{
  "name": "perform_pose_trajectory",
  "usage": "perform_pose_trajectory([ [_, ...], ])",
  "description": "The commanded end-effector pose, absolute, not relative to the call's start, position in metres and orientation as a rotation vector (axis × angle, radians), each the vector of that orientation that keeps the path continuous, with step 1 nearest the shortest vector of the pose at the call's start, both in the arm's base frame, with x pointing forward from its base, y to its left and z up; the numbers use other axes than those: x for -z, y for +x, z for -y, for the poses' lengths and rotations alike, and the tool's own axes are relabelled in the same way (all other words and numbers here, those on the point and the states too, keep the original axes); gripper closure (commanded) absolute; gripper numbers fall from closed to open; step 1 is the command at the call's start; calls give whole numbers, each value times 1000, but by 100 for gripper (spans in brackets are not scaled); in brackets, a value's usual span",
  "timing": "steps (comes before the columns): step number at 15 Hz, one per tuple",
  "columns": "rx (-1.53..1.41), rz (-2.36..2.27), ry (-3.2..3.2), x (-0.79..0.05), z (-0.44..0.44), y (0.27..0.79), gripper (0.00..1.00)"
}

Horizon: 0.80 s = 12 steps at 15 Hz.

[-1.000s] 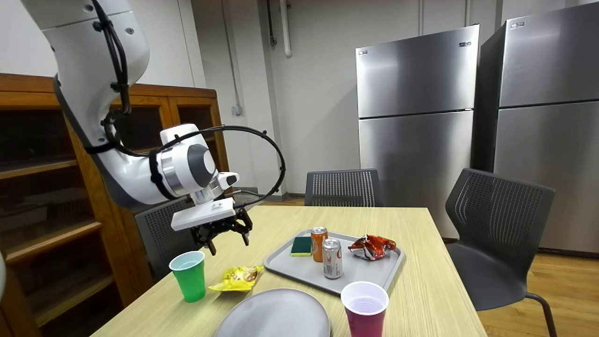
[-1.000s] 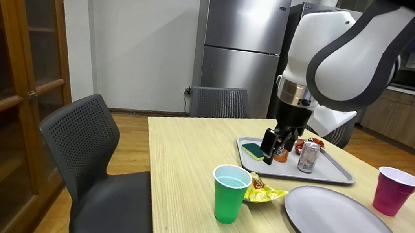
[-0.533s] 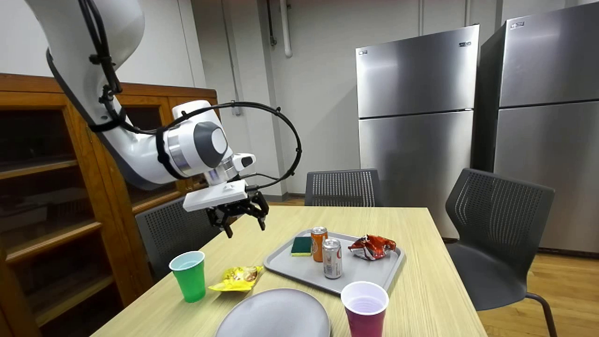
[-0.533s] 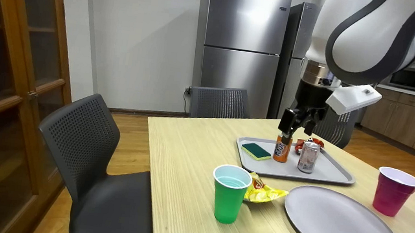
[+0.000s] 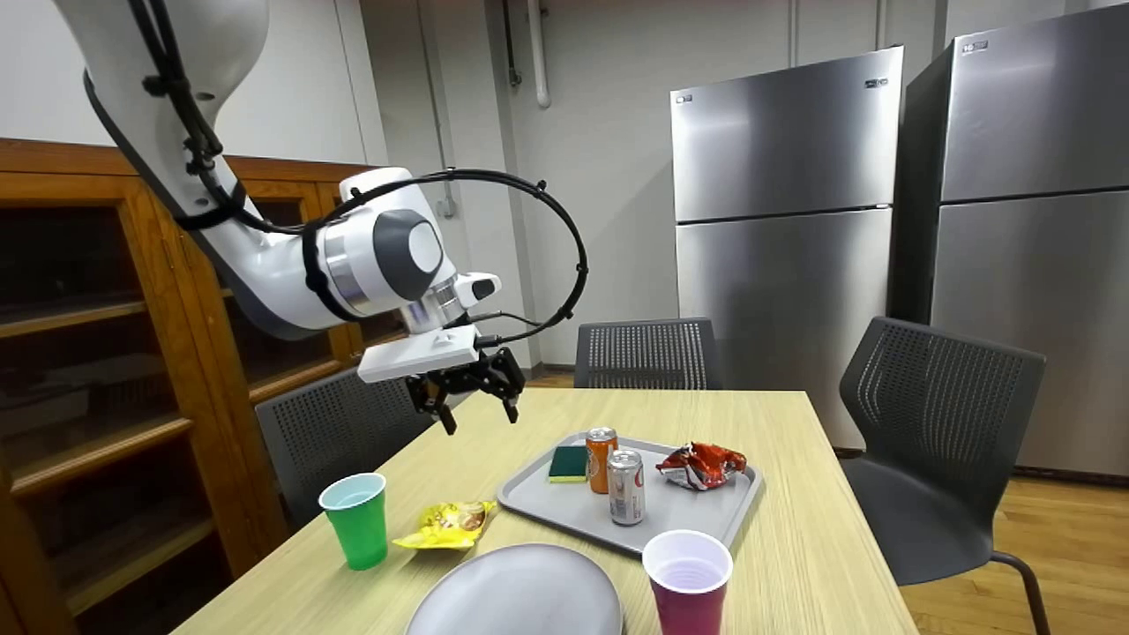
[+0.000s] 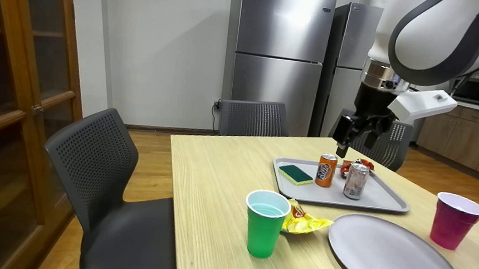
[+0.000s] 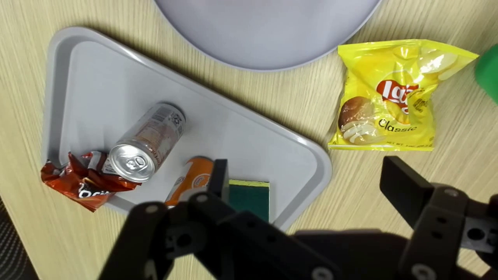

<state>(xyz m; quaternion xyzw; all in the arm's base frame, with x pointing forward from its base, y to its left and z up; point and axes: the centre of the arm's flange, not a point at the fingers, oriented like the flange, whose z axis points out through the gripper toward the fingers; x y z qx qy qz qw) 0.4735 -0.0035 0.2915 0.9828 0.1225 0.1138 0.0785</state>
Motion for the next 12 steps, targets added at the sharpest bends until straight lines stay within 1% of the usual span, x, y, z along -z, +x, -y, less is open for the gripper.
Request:
perform_pose_trajectory([
  [1, -340, -367, 2943, -291, 3, 473, 0],
  [10, -339, -367, 2943, -291, 3, 473, 0],
  [12, -354, -331, 2929, -293, 11, 481, 0],
])
